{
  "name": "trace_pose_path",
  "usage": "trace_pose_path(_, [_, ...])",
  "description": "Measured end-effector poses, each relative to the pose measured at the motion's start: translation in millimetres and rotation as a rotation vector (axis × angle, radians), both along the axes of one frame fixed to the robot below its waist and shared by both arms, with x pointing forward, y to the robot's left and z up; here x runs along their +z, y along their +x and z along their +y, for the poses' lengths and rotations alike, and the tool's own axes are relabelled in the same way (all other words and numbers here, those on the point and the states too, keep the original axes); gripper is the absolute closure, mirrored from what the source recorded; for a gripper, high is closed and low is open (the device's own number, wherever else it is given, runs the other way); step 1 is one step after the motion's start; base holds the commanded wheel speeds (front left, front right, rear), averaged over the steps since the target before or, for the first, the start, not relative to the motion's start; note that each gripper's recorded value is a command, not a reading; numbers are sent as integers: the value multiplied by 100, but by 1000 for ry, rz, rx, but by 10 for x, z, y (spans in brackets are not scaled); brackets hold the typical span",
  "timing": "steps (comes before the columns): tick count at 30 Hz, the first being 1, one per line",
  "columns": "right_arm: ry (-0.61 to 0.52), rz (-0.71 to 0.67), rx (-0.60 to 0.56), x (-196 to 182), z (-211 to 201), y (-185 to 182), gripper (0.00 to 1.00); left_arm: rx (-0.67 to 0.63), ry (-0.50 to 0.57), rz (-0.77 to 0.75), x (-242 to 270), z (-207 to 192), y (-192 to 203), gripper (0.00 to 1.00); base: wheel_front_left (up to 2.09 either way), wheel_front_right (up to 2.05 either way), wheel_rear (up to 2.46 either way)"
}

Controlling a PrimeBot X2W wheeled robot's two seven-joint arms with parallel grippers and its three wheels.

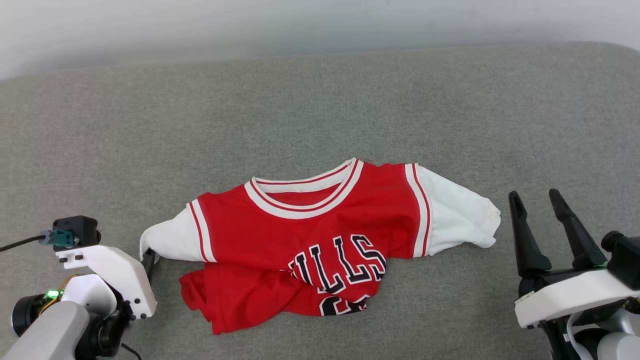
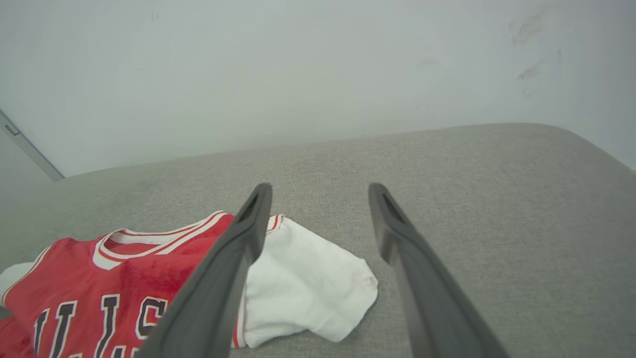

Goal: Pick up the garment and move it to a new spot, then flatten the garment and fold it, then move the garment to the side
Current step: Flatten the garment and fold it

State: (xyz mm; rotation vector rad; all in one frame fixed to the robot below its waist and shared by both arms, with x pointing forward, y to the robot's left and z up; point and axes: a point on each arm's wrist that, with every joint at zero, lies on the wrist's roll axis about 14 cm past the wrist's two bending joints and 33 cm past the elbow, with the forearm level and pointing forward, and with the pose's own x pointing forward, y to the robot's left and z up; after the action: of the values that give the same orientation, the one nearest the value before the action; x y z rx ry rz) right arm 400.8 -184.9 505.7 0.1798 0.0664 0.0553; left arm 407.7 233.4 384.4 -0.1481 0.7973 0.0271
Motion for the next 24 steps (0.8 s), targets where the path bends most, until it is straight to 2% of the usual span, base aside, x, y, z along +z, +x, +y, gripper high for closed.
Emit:
trace_pose_path(7, [-10, -36, -15, 147, -56, -90, 0, 3, 42, -279, 490, -47, 148, 0, 0, 0, 0])
trace_pose_path(14, [-20, -50, -26, 259, -99, -237, 0, -1, 53, -584, 1090, -217, 99, 0, 0, 0, 0])
trace_pose_path(24, [-25, 19, -45, 161, -188, -380, 0, -53, 38, -807, 1504, -589, -163, 0, 0, 0, 0])
